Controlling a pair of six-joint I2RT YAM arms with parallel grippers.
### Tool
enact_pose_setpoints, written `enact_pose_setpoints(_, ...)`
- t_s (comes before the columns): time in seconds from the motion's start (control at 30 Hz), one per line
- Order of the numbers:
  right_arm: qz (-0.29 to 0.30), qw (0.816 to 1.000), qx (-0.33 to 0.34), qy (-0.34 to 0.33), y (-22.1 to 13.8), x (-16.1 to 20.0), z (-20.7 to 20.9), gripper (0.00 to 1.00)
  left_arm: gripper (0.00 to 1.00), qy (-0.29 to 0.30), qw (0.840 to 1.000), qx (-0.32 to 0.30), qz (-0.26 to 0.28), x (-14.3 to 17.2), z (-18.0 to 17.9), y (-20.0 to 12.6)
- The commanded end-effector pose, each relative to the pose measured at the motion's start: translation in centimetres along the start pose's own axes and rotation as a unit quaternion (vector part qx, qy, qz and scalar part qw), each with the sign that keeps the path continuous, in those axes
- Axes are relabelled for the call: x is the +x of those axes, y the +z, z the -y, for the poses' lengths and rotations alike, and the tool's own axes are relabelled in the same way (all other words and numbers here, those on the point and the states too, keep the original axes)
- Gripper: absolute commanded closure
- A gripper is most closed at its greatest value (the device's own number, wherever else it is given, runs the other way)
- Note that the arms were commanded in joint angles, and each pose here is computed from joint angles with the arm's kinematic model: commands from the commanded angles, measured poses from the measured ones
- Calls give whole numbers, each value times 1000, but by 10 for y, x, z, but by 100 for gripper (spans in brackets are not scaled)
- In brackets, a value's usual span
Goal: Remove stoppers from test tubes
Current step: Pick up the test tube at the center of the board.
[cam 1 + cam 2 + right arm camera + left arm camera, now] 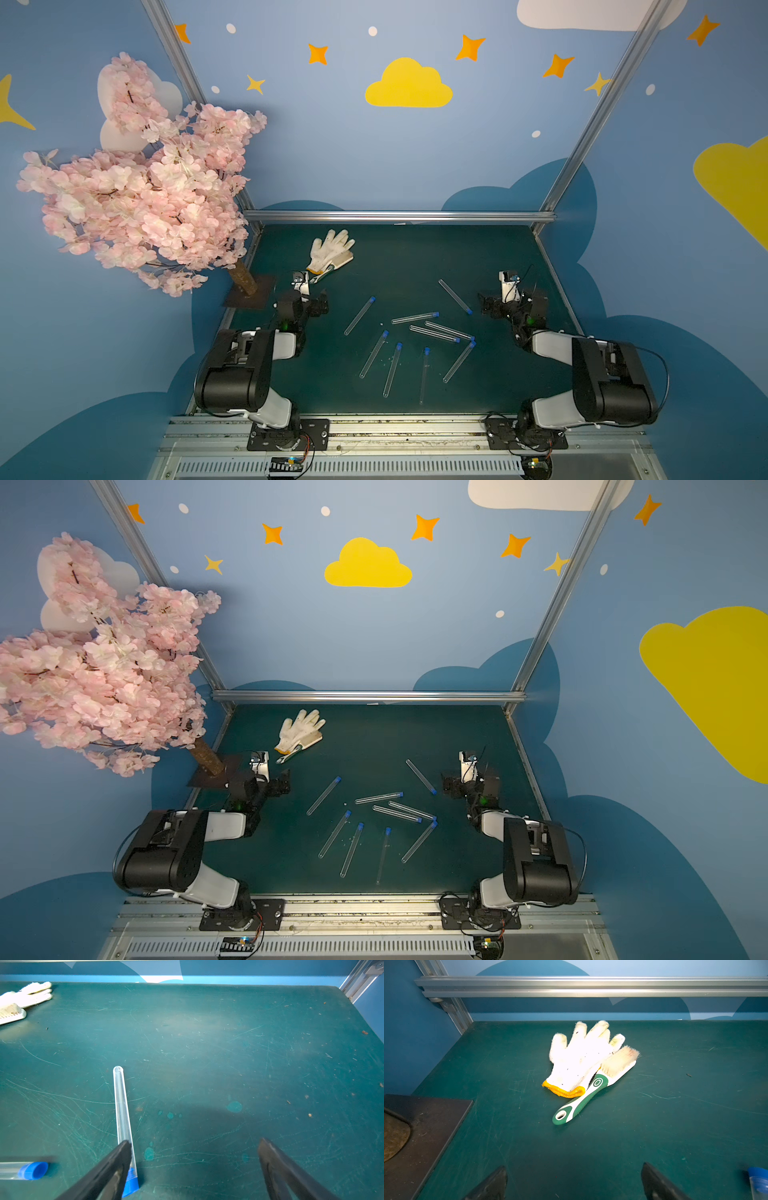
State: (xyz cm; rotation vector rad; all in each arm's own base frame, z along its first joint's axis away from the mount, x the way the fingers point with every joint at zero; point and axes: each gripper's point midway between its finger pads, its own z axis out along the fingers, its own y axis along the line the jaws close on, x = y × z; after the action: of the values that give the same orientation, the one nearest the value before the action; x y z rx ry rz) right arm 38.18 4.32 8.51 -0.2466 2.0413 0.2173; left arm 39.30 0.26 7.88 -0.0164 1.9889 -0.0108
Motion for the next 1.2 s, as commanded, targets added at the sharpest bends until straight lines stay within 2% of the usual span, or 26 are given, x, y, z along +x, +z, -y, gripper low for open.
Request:
enact_pose_setpoints(0.0,3,1000,1,-5,2,-6,0,5,0,-3,1000,2,6,-4,0,0)
enact_pose_setpoints(0.97,3,1000,12,1,3,-12,5,5,0,2,1000,-8,5,-7,0,-1)
enact_pose_setpoints(1.17,-145,988,18,44,11,-24,12,5,0,17,999,-34,6,-34,4,-18)
